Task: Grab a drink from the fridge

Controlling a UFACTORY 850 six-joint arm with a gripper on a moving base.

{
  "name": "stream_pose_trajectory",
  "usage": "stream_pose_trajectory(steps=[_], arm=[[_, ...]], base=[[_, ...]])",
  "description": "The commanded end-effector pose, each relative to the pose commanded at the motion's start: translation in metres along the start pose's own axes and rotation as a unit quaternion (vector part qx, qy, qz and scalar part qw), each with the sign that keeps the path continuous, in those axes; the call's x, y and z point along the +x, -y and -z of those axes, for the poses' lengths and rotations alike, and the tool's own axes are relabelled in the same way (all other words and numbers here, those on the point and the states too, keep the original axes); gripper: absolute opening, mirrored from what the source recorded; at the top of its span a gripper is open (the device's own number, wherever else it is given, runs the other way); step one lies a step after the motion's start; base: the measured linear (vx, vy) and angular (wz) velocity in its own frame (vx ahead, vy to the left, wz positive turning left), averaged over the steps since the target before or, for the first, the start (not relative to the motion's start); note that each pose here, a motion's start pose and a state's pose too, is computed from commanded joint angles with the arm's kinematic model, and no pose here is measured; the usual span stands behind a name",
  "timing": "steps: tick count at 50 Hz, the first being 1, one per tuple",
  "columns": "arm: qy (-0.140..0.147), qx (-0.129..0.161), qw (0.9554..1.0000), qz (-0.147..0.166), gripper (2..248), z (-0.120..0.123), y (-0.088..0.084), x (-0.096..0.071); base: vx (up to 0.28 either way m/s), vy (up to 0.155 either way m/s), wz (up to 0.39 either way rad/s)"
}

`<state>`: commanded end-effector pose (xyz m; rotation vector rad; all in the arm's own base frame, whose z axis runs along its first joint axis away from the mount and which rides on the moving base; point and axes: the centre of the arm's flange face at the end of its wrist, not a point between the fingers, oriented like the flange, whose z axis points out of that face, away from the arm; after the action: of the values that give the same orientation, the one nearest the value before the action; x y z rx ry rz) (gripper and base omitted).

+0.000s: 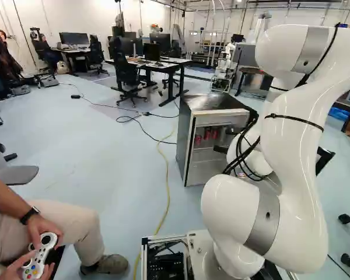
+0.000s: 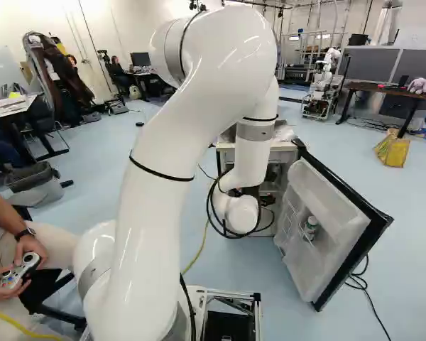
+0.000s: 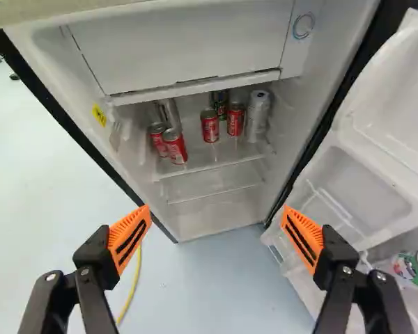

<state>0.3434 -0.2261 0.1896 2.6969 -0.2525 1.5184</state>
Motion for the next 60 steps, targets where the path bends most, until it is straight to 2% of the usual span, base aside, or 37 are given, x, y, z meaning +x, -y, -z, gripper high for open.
stream_pose_trajectory(steps=[36,49,60], arm=[[0.017,0.059,0.9979,0.019,247,-0.050,0.002,-0.026],[0.021,0.068,0.9972,0.022,247,-0.069,0.001,-0.036],[0.018,0.071,0.9969,0.027,247,-0.081,0.001,-0.035]], base=[[0.000,0.000,0.000],[0.000,0.000,0.000],[0.000,0.000,0.000]])
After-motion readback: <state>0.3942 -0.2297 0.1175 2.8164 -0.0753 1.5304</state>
